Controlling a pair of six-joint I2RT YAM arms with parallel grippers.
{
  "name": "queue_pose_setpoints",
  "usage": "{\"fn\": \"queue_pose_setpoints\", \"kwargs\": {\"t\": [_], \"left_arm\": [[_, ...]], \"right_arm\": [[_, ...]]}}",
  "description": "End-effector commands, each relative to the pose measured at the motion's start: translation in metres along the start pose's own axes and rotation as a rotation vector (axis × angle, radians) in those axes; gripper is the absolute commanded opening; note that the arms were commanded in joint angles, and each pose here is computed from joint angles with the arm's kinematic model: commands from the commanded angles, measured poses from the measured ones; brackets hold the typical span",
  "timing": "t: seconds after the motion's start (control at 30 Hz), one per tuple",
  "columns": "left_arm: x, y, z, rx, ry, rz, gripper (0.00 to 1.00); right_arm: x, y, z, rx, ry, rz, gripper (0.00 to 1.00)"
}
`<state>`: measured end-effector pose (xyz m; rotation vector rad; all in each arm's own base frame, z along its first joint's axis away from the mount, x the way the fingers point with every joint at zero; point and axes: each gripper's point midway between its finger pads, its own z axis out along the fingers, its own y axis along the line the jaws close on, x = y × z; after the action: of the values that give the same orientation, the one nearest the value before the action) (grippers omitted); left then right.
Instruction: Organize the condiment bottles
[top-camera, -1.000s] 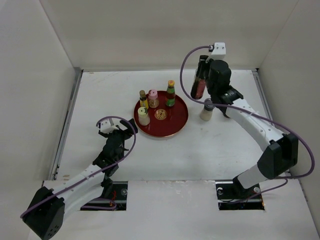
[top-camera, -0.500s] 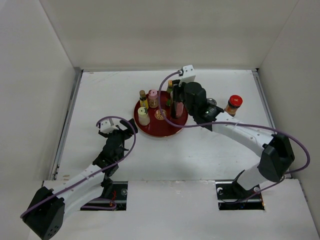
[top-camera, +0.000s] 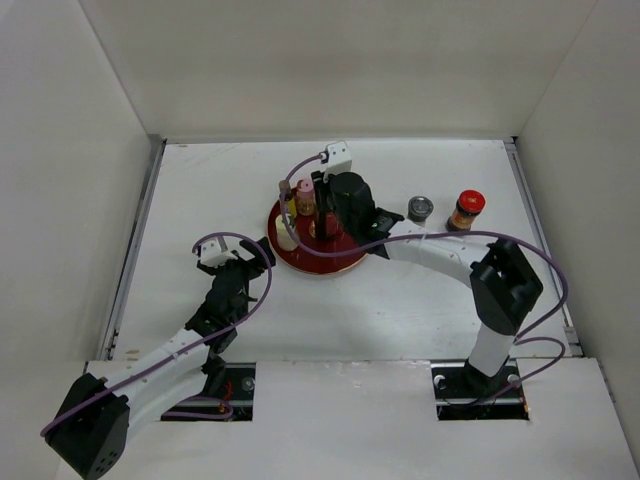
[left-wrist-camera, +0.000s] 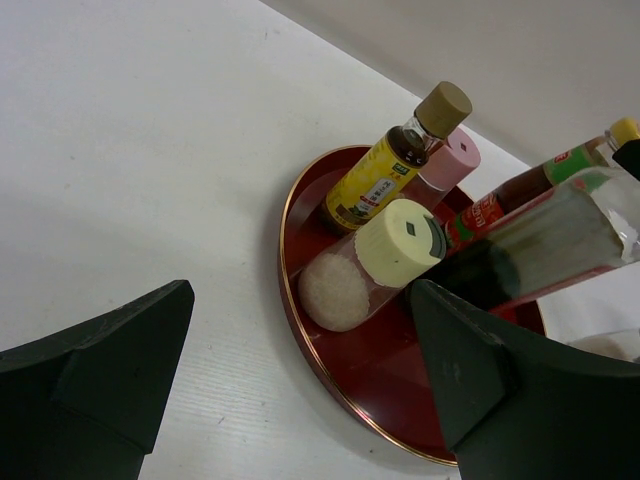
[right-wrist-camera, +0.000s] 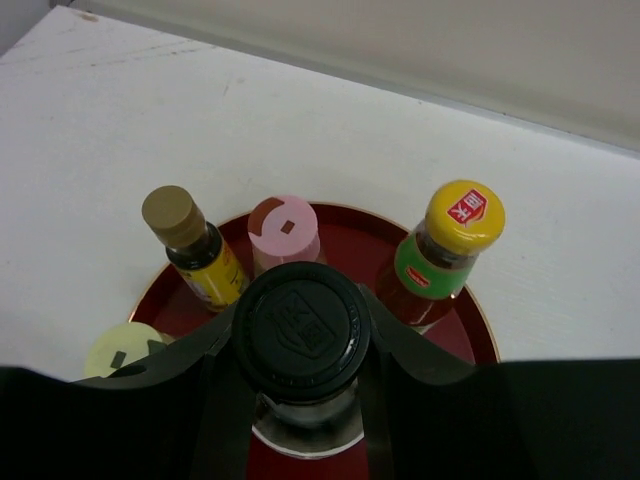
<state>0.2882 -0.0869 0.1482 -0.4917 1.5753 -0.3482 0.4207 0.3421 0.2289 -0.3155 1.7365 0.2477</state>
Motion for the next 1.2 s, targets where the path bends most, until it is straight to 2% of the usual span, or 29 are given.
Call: {"fn": "queue_pose_setpoints", "kwargs": {"t": [0.0, 0.2, 0.27, 0.5, 0.77, 0.97, 1.07, 1.17], "left_arm": [[-0.009, -0.006, 0.000, 0.022, -0.031, -0.038, 0.91], [-0.007, -0.006, 0.001, 0.022, -0.027, -0.035, 0.91], [-0.006, -0.005, 0.001, 0.019, -0.026, -0.033, 0.91], [-0.006, -0.005, 0.001, 0.018, -0.025, -0.032, 0.91], [-0.006, -0.006, 0.002, 0.019, -0.023, -0.031, 0.91], [-0.008, -0.005, 0.001, 0.018, -0.030, -0.036, 0.91], [-0.008, -0.005, 0.001, 0.017, -0.028, -0.034, 0.91], [-0.006, -0.006, 0.001, 0.020, -0.025, -0.033, 0.91]], "right_arm": [[-0.096, 0.013, -0.006, -0.026, -0.258, 0.120, 0.32], [-0.088, 0.019, 0.001, -0.033, -0.245, 0.115, 0.33], [-0.079, 0.020, 0.005, -0.032, -0.229, 0.112, 0.36], [-0.054, 0.024, 0.005, -0.032, -0.185, 0.096, 0.56], [-0.078, 0.012, -0.021, -0.020, -0.229, 0.122, 0.79], [-0.090, -0.034, -0.077, 0.036, -0.271, 0.163, 0.90], [-0.068, -0.092, -0.096, 0.152, -0.253, 0.180, 0.96], [-0.028, -0.152, -0.104, 0.313, -0.175, 0.209, 1.00]]}}
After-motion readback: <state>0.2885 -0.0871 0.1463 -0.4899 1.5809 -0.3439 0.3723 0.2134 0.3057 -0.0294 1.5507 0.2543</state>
